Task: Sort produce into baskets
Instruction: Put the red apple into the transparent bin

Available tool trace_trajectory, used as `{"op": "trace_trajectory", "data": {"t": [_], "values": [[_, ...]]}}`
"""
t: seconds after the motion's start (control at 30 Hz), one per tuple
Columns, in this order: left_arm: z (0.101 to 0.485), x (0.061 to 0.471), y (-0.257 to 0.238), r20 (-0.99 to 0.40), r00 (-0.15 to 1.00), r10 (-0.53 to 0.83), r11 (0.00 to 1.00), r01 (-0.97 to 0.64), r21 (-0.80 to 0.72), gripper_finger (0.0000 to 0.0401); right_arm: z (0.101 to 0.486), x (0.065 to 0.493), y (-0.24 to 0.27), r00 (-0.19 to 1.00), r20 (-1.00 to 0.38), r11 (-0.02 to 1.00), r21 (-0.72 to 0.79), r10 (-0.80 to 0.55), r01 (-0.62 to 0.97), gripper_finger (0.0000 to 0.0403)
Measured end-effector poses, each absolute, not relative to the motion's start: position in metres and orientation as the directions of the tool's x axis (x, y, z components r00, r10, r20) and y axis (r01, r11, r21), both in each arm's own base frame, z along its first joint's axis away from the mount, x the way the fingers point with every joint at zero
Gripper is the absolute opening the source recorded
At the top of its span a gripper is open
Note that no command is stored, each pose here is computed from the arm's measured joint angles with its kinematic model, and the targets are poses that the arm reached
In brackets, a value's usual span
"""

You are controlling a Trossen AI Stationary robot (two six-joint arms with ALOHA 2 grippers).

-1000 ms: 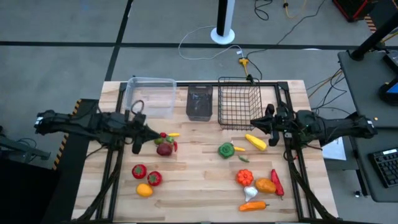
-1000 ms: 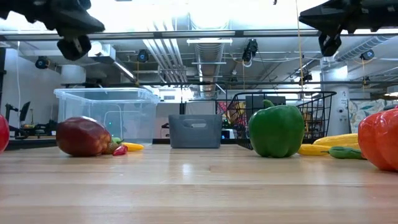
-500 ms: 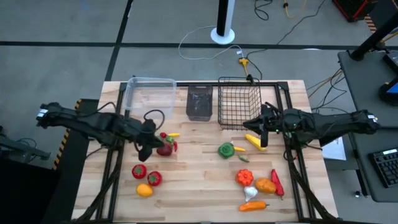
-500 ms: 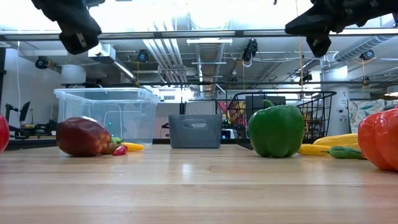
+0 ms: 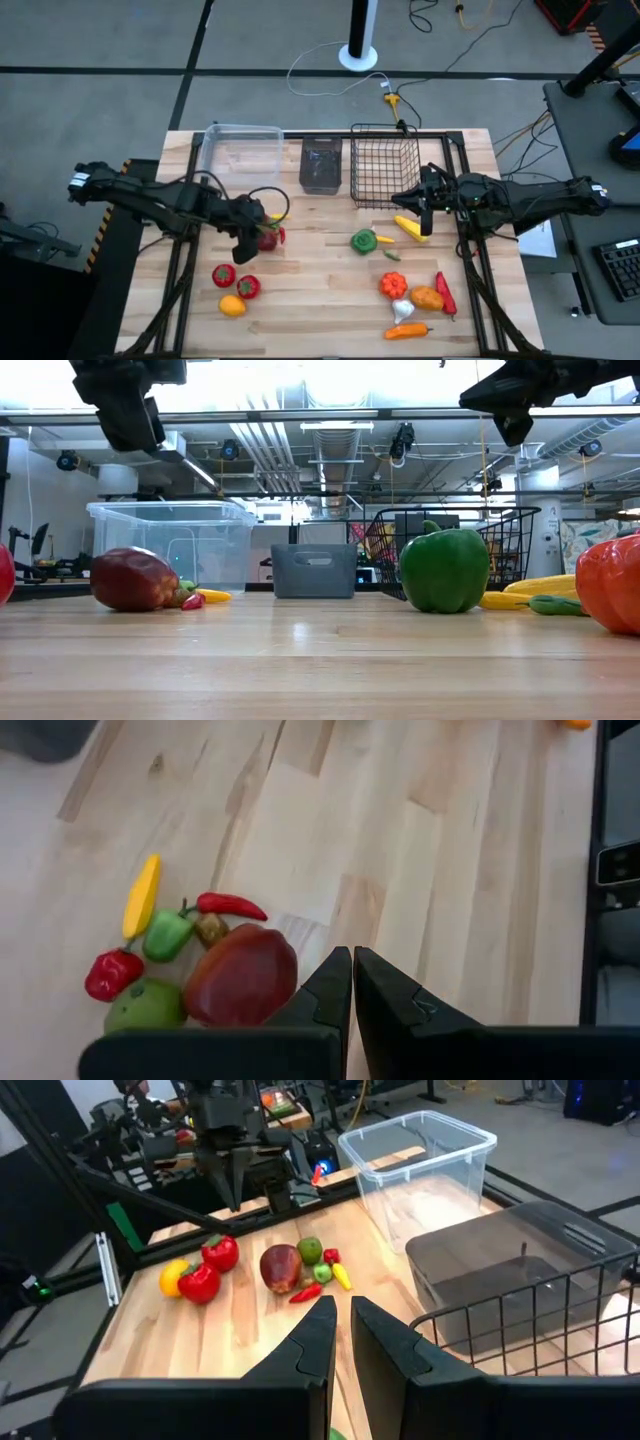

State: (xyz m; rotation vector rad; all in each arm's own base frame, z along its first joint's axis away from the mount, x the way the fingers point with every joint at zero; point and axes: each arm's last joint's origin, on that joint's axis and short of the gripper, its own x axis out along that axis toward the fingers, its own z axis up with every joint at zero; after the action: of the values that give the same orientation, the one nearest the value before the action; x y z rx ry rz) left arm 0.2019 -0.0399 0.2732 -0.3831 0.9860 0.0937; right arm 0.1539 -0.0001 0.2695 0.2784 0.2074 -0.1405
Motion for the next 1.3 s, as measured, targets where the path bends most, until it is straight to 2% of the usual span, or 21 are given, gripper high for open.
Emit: {"op": "trace_trajectory", "data": {"t": [0.17, 0.33, 0.5, 0.6, 0.73, 1.0, 1.3], "values": [[0.272, 0.208, -0.042, -0.866, 0.487, -0.113, 0.949, -0.206, -0.239, 0.0, 0.27, 0.154, -0.001, 0.969, -0.213, 0.966, 0.195, -0.129, 0.171, 0.0029], [0.258, 0.219, -0.049, -0.89, 0.386, -0.244, 0.959, -0.039, -0.28, 0.0, 0.269, 0.154, -0.001, 0.965, -0.223, 0.967, 0.182, -0.134, 0.177, 0.0029], [0.24, 0.231, -0.052, -0.922, 0.3, -0.245, 0.963, -0.033, -0.266, 0.0003, 0.268, 0.156, -0.001, 0.963, -0.234, 0.967, 0.18, -0.135, 0.18, 0.0029], [0.231, 0.235, -0.054, -0.927, 0.25, -0.28, 0.955, -0.025, -0.295, 0.0019, 0.266, 0.158, -0.001, 0.959, -0.247, 0.967, 0.178, -0.137, 0.184, 0.0029], [0.223, 0.239, -0.055, -0.94, 0.219, -0.262, 0.961, -0.032, -0.275, 0.0053, 0.265, 0.159, -0.001, 0.956, -0.254, 0.966, 0.175, -0.145, 0.193, 0.0029], [0.222, 0.241, -0.051, -0.985, 0.139, -0.104, 0.989, -0.089, -0.117, 0.013, 0.265, 0.159, -0.001, 0.957, -0.25, 0.965, 0.177, -0.146, 0.193, 0.0029], [0.228, 0.26, -0.055, -0.992, 0.09, -0.084, 0.989, -0.116, -0.094, 0.0148, 0.266, 0.159, -0.002, 0.957, -0.243, 0.963, 0.175, -0.161, 0.206, 0.0029]]}}
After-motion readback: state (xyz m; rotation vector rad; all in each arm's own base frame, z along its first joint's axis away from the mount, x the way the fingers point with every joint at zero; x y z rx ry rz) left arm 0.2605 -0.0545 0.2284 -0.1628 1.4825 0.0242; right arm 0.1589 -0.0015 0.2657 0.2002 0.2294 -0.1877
